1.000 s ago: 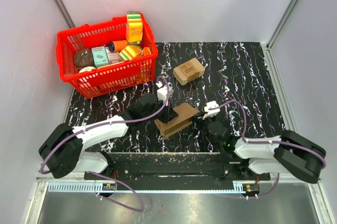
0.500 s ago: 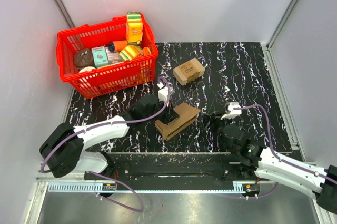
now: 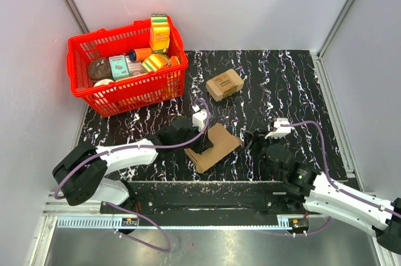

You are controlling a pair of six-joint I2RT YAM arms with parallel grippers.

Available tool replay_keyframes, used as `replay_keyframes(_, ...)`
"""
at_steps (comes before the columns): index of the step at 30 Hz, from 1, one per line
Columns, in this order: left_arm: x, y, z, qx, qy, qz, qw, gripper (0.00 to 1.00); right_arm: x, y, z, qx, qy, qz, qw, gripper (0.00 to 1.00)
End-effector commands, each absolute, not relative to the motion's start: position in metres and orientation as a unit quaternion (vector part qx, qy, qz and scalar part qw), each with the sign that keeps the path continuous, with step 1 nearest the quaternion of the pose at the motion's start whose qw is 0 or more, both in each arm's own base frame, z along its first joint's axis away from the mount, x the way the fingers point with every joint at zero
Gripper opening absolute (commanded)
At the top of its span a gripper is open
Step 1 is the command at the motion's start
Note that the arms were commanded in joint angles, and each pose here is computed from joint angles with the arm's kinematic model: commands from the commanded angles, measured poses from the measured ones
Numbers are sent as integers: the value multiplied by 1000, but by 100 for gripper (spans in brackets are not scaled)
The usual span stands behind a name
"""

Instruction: Fold the paper box

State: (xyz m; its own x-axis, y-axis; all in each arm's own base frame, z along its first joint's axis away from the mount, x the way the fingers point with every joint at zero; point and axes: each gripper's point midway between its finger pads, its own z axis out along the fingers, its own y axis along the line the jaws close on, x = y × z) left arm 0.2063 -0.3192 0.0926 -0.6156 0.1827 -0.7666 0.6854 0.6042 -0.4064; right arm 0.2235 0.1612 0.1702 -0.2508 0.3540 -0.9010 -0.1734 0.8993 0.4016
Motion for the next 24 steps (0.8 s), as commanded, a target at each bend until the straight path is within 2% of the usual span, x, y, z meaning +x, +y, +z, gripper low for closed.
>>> replay_keyframes(1,208,-318,90,270,821,-350,362,0,227,170,181,54,756,223,613,56)
replay_keyframes(7,206,-316,77,276,829,-338,351,0,230,179,179,28,761,215,611,56)
replay_keyframes(16,200,-317,55,291,841,-312,331,0,232,214,162,-48,796,206,568,59)
replay_keyframes(24,206,-307,78,275,836,-301,367,0,233,219,156,-56,805,200,556,63)
